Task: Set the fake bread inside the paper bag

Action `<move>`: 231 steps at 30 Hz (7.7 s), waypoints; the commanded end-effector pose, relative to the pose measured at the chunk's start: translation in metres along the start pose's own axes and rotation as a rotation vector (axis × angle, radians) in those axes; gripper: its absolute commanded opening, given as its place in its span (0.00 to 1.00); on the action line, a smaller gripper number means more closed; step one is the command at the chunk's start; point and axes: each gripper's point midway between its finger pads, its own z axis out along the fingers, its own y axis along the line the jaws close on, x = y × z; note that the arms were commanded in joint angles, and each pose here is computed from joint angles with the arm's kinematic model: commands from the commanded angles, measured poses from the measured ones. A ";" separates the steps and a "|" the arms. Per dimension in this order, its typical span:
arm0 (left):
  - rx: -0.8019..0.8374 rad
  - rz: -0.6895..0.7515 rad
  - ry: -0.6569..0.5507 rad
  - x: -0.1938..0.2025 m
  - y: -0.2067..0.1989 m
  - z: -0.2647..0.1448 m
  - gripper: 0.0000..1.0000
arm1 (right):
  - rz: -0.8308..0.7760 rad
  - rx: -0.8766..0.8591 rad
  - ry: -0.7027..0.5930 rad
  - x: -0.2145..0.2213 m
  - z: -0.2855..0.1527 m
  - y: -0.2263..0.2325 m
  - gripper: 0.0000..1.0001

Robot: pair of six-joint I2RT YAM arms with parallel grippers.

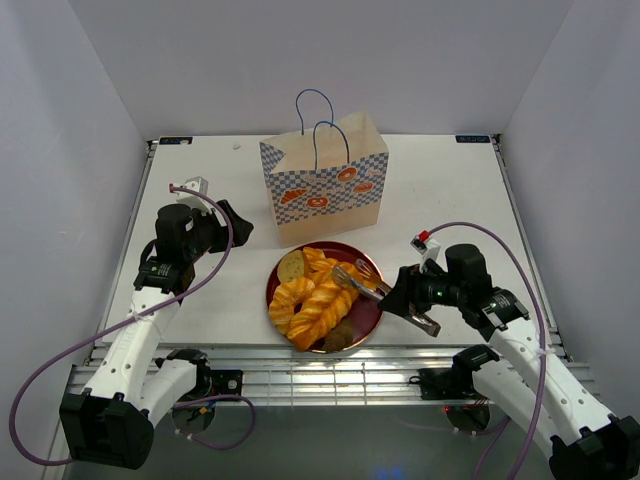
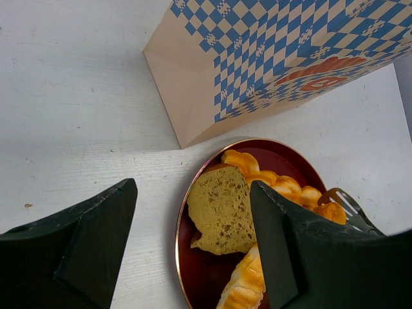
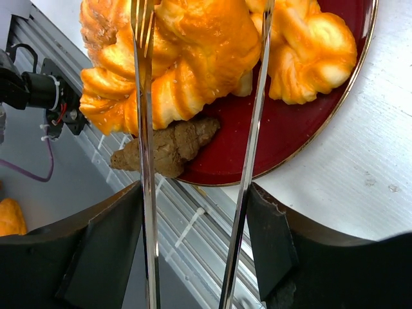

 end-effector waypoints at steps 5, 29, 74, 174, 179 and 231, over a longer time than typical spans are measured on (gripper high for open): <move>0.029 0.013 -0.022 -0.006 -0.007 -0.002 0.81 | -0.016 -0.068 -0.006 -0.005 0.006 0.009 0.66; 0.011 0.004 -0.030 -0.008 -0.004 -0.001 0.81 | -0.091 -0.023 -0.058 -0.047 -0.016 0.026 0.08; -0.126 -0.059 -0.094 -0.018 0.016 -0.008 0.78 | -0.315 -0.132 -0.391 -0.247 -0.107 0.159 0.08; 0.035 -0.092 0.008 -0.001 -0.011 0.003 0.78 | -0.275 0.052 -0.506 -0.325 -0.002 0.031 0.27; 0.036 -0.094 0.014 0.001 -0.011 0.003 0.78 | -0.280 0.062 -0.502 -0.323 -0.004 0.030 0.49; 0.005 -0.074 0.006 -0.001 -0.005 0.004 0.78 | -0.212 -0.005 -0.315 -0.136 -0.066 0.059 0.57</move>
